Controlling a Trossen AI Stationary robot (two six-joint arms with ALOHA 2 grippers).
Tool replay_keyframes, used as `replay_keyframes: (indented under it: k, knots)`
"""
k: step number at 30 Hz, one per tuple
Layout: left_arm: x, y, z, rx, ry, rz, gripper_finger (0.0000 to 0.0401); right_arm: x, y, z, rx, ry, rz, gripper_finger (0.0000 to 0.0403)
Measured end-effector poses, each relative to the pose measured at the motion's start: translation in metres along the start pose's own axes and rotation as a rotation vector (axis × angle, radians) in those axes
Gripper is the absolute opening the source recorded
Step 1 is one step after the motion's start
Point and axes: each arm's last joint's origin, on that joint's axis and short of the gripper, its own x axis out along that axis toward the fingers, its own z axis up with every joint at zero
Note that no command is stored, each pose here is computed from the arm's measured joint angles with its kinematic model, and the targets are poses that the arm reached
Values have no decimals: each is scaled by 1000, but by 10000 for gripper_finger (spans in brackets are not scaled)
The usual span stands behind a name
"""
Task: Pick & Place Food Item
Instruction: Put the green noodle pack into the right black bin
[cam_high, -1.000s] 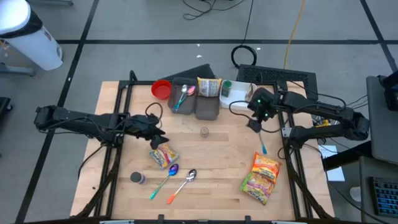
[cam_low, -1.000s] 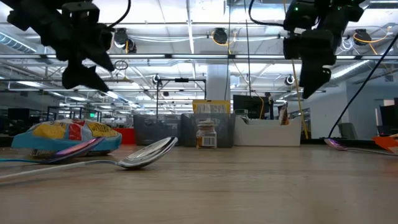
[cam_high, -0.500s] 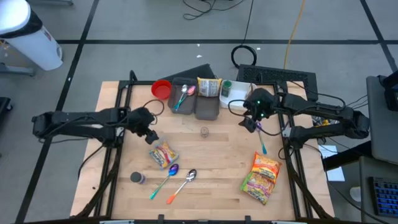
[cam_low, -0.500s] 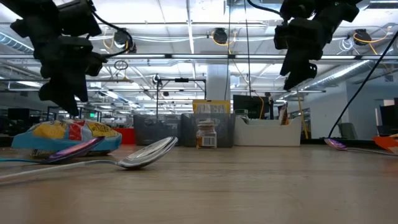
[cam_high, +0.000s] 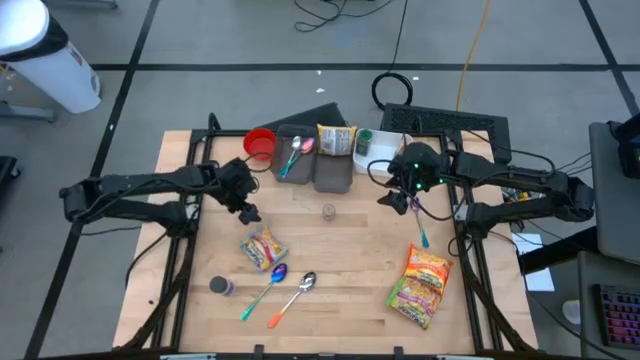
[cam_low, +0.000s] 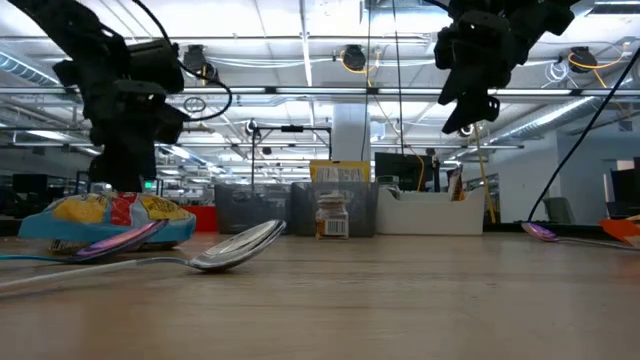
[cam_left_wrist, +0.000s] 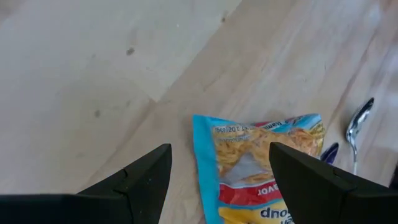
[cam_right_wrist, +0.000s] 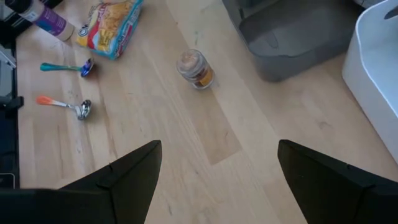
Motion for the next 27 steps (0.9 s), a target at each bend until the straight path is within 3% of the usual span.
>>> replay_keyframes:
  k: [15, 27]
  knots:
    - [37, 12, 9, 7, 147, -50, 273, 1, 5, -2, -12, 11, 15, 313]
    - [34, 13, 15, 7, 98, -86, 273, -1, 6, -2, -37, 9, 35, 313]
